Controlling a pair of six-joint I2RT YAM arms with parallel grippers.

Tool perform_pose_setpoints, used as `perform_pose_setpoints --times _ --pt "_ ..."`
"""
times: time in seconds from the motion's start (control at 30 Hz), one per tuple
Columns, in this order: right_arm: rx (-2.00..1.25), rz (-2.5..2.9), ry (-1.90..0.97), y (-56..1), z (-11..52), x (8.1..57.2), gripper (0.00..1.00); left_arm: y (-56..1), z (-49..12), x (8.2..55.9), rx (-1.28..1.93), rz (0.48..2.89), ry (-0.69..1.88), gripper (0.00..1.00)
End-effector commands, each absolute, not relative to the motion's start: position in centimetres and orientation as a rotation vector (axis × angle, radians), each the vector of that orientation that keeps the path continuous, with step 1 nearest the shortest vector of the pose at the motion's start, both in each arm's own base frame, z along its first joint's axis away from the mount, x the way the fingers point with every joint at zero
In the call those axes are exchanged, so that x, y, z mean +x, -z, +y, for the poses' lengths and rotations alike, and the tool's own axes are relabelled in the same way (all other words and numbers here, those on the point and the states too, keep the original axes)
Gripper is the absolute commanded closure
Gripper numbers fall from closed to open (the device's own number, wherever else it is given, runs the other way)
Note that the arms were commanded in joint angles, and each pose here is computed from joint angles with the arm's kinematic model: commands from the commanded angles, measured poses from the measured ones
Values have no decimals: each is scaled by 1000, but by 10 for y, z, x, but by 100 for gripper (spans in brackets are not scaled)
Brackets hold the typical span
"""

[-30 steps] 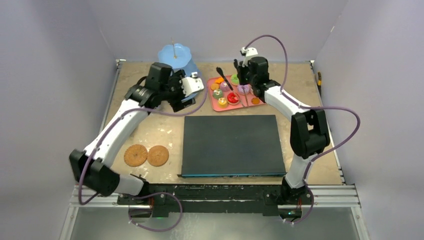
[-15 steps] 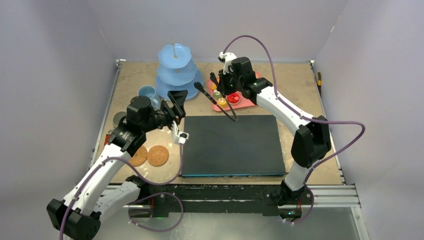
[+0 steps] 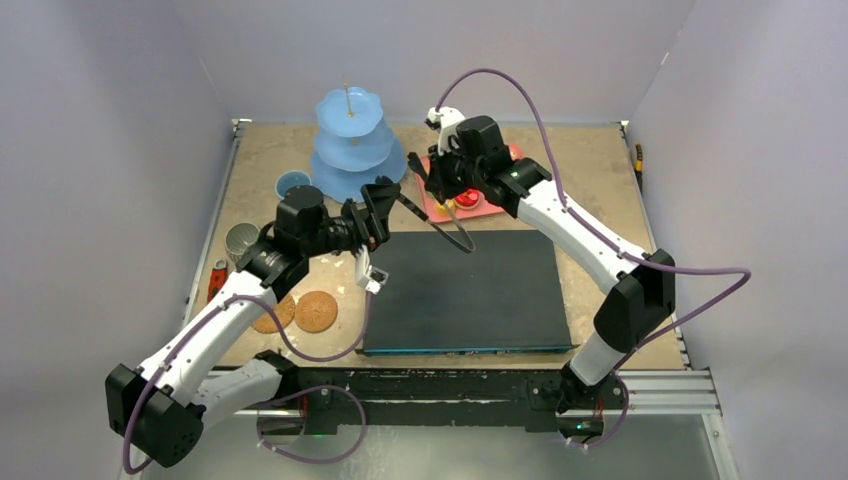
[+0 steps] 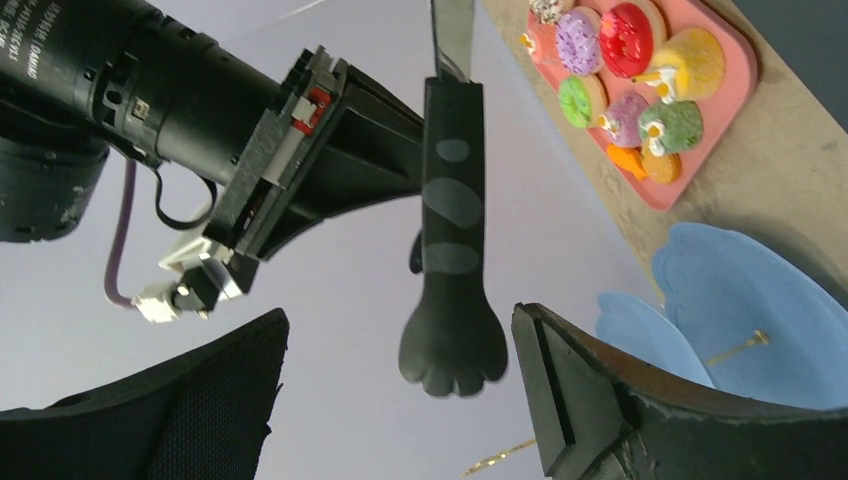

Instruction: Serve the afternoon tea

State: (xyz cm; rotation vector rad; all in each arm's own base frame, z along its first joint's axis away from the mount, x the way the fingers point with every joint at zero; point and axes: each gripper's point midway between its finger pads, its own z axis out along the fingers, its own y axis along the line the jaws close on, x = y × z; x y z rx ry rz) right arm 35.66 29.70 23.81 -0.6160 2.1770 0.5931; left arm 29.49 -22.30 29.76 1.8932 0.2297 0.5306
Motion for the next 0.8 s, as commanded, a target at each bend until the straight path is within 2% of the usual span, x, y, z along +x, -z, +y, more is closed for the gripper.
perform_pose_setpoints --times 0.0,0.27,0.5,0.6,0.7,0.73,0.77 --pt "-637 2132 -651 -272 309 342 100 -332 -241 292 1813 106 -583 18" --pt "-673 2128 -687 -283 325 330 100 -311 -244 292 1901 129 -601 25" --pt "-685 2136 -667 -279 323 325 100 -328 -243 306 1831 179 -672 44" --pt "-689 2139 -651 -277 320 324 100 -331 -240 306 1813 212 -671 44" --pt "-700 2139 -662 -278 321 322 100 -324 -235 308 1843 223 -698 36" --pt "-703 2136 -672 -279 322 322 100 -323 -234 310 1846 233 -705 36" --pt "-706 2135 -679 -279 324 323 100 -324 -233 312 1840 249 -709 40"
